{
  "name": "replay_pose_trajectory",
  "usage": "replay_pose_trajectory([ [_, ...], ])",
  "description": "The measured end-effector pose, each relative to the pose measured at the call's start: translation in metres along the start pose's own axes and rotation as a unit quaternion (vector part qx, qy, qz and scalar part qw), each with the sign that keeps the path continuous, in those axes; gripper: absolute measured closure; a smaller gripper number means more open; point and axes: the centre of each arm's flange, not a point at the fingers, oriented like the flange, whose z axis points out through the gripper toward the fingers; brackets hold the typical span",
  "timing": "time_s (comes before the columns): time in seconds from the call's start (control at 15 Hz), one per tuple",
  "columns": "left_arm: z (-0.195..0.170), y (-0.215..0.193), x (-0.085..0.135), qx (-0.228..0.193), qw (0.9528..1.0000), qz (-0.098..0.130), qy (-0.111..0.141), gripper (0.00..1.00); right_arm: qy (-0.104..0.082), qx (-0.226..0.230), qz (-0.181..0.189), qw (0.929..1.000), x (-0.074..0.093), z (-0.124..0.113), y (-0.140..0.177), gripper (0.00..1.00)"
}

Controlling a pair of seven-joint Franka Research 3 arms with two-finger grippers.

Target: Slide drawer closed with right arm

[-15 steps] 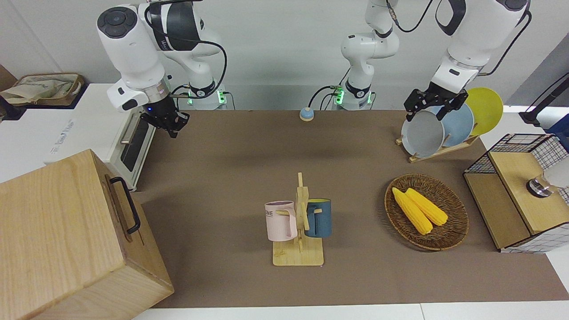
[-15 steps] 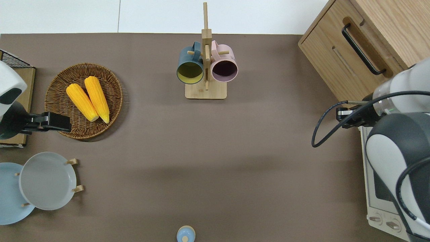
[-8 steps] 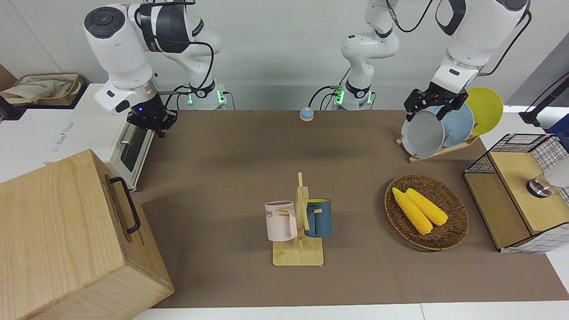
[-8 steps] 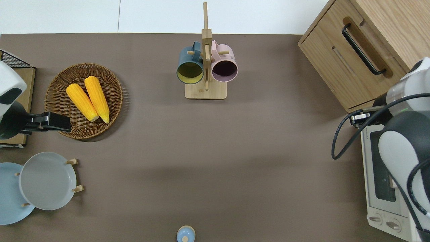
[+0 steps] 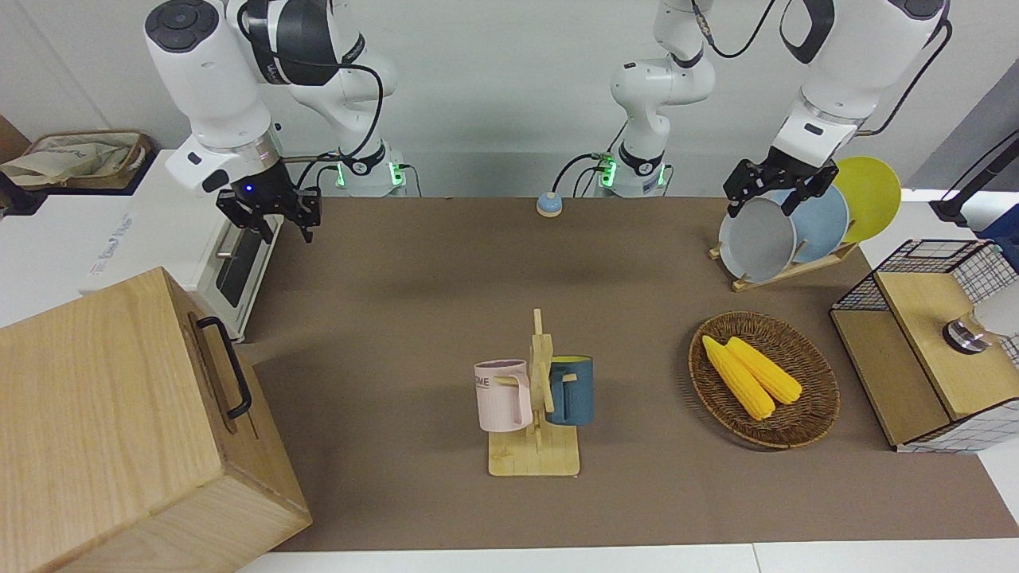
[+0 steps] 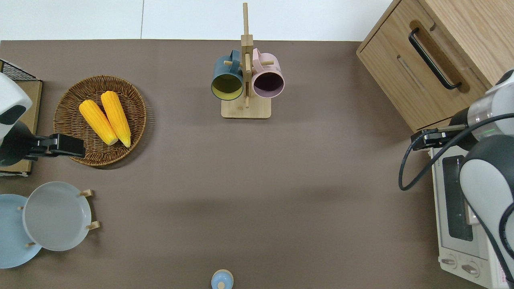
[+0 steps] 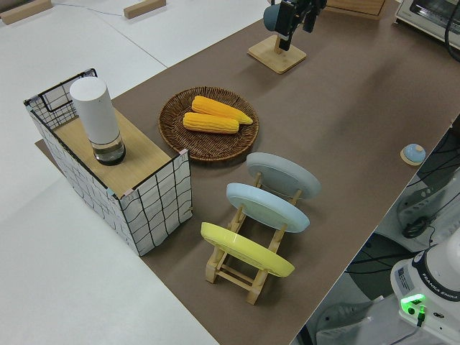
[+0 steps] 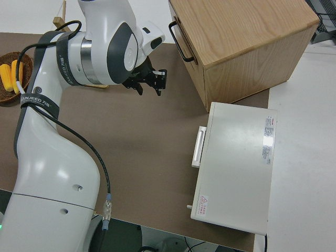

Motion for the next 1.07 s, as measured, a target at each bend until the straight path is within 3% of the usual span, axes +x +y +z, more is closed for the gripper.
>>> replay_pose_trajectory([
  [0.2, 0.000, 0.000, 0.000, 0.000, 1.0000, 0.000, 0.000, 0.00, 0.010, 0.002, 0.008, 0.9999, -0.007, -0.012, 0.009, 0.03],
  [0.53, 0.000, 0.000, 0.000, 0.000, 1.0000, 0.000, 0.000, 0.01, 0.008, 0.008, 0.013, 0.9999, -0.027, -0.033, 0.017, 0.01],
  [1.07, 0.000, 0.000, 0.000, 0.000, 1.0000, 0.000, 0.000, 0.00, 0.005, 0.007, -0.004, 1.0000, -0.033, -0.047, -0.006, 0.01],
])
